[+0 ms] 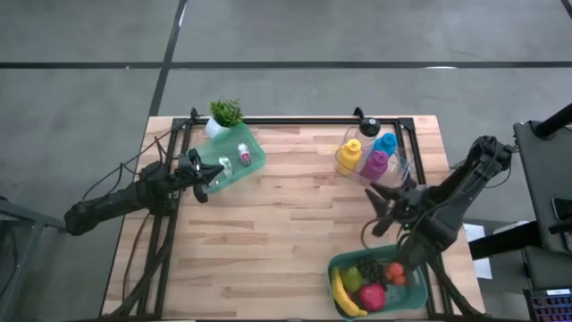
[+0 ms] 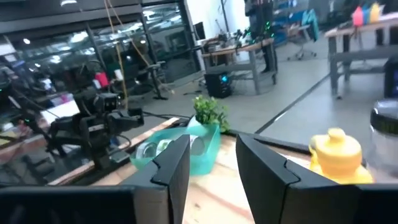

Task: Pick & Place Food Item
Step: Return to Home Position

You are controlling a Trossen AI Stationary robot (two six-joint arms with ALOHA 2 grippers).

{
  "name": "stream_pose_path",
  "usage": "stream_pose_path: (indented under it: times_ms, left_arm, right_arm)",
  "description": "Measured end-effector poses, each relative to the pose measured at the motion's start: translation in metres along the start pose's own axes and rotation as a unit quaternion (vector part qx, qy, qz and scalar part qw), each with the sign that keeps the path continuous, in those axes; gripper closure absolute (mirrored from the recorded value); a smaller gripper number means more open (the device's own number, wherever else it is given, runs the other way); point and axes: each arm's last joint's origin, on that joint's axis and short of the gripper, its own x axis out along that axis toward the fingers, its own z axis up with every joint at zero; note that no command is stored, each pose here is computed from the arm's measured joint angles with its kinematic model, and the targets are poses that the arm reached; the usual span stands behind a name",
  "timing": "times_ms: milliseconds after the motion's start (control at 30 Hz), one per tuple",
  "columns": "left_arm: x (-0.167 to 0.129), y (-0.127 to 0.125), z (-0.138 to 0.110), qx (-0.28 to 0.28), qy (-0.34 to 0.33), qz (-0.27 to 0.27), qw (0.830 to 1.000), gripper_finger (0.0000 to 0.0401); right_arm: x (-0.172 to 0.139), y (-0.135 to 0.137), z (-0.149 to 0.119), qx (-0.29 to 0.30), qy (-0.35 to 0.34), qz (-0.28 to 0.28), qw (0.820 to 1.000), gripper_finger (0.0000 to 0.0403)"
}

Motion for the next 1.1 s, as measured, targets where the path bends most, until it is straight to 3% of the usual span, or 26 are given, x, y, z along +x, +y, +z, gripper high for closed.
stream_pose_path:
  times_ms: [300,800,1100]
  left_arm:
    - [0.0,0.0,0.0,0.0,0.0,0.0,1.0,0.0401]
    - [0.0,0.0,0.0,0.0,0.0,0.0,1.0,0.0401]
    - [0.0,0.0,0.0,0.0,0.0,0.0,1.0,0.0401]
  right_arm:
    - [-0.011,-0.051,-0.011,0.012,0.012,0.035,0.999,0.0278]
    - [-0.006,-0.123,-0.001,0.033,0.014,0.041,0.999,0.0278]
    - [-0.003,-0.161,-0.012,0.091,0.016,0.039,0.995,0.0278]
